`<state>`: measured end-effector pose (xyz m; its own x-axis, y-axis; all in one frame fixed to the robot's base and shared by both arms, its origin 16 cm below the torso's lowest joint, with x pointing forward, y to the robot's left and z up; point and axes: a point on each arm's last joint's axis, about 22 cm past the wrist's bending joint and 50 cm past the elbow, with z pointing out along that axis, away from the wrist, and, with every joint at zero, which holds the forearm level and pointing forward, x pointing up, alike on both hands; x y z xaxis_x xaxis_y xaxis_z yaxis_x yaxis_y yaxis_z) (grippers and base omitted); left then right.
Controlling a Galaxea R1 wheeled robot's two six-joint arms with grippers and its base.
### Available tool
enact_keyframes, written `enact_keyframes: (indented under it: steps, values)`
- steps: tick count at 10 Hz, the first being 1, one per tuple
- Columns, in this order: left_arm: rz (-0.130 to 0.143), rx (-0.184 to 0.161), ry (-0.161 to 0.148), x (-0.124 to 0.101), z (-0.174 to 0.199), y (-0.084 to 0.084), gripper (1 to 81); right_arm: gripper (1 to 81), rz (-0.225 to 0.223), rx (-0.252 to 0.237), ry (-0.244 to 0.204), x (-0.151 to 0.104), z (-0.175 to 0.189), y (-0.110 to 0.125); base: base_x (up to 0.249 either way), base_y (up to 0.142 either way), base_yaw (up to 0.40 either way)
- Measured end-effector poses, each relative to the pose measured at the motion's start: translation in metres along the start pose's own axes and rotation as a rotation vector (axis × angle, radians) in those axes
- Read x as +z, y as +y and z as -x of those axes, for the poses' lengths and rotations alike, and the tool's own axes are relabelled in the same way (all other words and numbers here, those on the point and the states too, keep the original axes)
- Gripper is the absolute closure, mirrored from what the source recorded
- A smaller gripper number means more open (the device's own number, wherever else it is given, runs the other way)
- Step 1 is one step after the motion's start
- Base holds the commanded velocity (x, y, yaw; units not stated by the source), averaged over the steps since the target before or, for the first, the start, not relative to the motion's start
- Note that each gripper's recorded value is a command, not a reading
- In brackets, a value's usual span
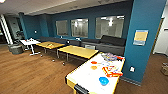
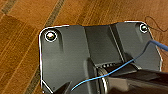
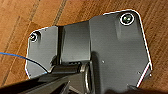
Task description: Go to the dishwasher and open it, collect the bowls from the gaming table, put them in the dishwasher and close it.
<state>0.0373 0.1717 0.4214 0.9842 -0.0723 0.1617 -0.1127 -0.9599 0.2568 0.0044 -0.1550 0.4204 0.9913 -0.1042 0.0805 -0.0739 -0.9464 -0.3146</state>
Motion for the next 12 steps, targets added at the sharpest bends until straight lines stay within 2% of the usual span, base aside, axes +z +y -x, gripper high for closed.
enact_keyframes:
  steps: [12]
  values:
    - [-0.004, -0.001, 0.000, -0.0005, 0.0001, -0.0029, 1.0, 1.0, 0.002, 0.000, 0.001, -0.0002, -0.0005, 0.0012, 0.084, 0.104, 0.000]
